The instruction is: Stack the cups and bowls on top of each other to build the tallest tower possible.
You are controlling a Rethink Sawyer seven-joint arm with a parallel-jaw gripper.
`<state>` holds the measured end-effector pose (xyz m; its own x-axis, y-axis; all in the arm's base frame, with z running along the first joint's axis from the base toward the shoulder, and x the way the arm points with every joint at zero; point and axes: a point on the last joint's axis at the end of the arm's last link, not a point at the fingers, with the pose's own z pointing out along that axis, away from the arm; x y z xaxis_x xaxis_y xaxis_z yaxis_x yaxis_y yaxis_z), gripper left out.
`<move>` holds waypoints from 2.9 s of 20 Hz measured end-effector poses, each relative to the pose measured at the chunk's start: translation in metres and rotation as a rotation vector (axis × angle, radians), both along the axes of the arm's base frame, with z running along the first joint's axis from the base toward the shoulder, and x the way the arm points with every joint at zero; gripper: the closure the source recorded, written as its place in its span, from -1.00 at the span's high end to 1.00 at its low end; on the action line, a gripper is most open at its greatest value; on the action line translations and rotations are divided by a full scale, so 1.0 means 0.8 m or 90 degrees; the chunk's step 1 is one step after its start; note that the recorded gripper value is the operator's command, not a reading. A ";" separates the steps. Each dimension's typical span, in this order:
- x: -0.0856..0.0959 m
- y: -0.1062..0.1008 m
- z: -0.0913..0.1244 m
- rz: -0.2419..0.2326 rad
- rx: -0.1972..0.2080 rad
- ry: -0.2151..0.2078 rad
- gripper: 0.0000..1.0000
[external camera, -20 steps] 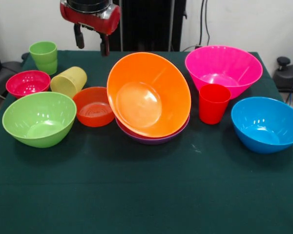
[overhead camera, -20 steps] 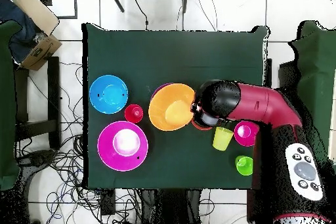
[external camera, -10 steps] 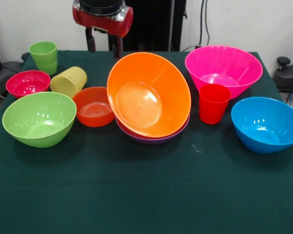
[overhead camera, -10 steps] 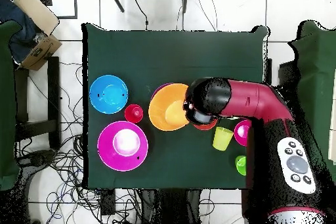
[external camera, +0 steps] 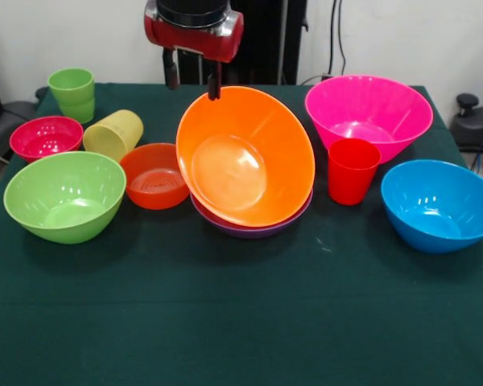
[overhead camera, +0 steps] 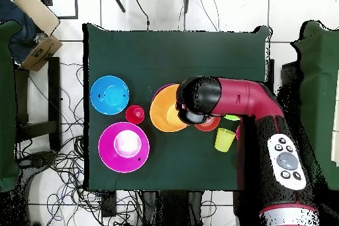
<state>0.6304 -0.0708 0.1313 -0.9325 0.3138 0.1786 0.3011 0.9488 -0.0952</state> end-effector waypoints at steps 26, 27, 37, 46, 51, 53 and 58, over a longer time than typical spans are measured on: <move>0.005 0.055 0.000 0.044 0.001 0.000 1.00; 0.005 0.054 0.000 0.043 0.001 0.000 1.00; 0.003 0.033 0.000 0.026 0.001 0.000 1.00; 0.001 0.030 0.000 0.027 -0.001 0.008 1.00; -0.002 0.027 -0.003 0.038 -0.011 0.009 1.00; -0.003 0.026 -0.003 0.041 -0.014 0.009 1.00; -0.004 0.025 -0.005 0.043 -0.016 0.010 -1.00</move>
<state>0.6273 -0.0508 0.1272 -0.9487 0.2551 0.1867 0.2349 0.9641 -0.1239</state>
